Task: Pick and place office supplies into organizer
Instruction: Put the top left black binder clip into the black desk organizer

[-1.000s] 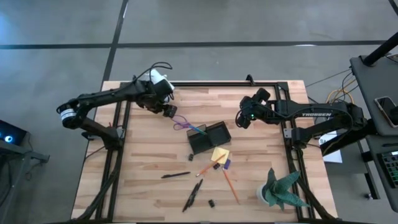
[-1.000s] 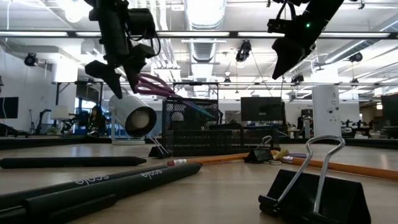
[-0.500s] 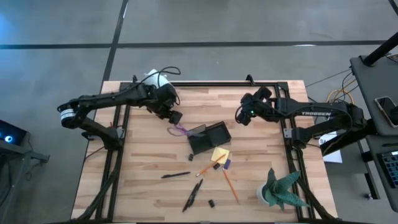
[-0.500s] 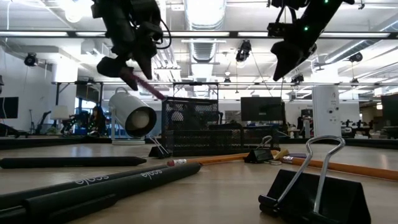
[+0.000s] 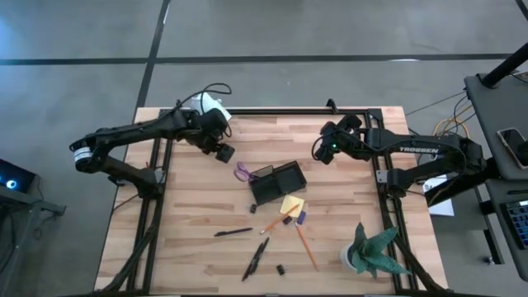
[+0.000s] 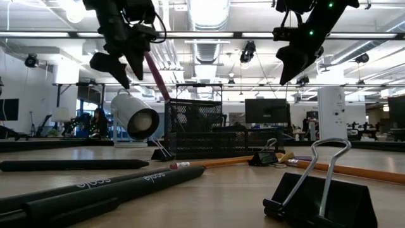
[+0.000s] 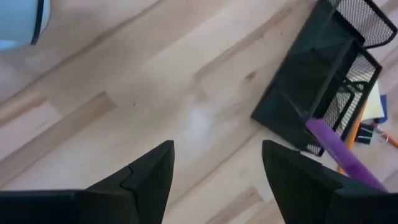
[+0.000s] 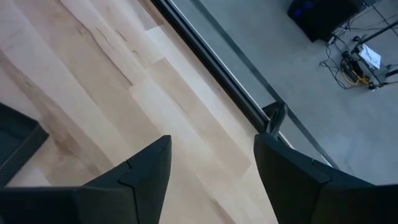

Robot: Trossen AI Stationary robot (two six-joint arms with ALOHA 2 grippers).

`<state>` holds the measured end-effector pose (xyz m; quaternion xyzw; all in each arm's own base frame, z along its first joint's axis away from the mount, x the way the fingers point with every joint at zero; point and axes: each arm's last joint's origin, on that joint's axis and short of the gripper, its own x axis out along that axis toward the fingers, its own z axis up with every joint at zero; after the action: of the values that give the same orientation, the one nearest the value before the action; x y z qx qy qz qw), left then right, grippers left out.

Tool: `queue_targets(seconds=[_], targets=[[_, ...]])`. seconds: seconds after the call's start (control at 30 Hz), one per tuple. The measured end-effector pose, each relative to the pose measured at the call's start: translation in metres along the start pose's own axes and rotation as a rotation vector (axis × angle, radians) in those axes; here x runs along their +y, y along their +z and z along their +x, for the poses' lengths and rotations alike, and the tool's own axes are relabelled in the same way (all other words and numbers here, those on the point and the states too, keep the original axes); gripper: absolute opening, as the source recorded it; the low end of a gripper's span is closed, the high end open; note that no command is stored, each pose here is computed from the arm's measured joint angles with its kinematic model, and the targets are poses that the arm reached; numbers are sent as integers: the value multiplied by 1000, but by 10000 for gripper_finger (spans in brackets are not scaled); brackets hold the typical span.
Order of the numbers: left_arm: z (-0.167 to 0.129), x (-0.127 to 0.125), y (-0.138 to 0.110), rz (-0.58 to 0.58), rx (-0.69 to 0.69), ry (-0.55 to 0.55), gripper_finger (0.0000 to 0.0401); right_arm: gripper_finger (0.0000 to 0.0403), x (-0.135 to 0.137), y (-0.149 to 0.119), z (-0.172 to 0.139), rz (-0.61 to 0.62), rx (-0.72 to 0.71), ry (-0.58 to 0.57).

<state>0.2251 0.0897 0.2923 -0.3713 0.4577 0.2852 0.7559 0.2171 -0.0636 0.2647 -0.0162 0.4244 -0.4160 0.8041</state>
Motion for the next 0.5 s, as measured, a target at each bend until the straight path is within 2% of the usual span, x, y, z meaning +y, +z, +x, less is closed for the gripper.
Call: queue_targets(seconds=[0.13, 0.2, 0.33, 0.5], targets=[[-6, 2, -6, -16, 13, 13, 226, 221, 1, -1, 0, 6, 12, 41], [-13, -1, -10, -33, -12, -11, 226, 221, 4, -3, 0, 10, 56, 150], [-35, -21, -28, -48, -115, -134, 226, 221, 18, -13, -3, -21, 139, 413], [-56, -62, -64, 50, -262, -290, 226, 221, 44, -29, -8, -209, 81, 565]])
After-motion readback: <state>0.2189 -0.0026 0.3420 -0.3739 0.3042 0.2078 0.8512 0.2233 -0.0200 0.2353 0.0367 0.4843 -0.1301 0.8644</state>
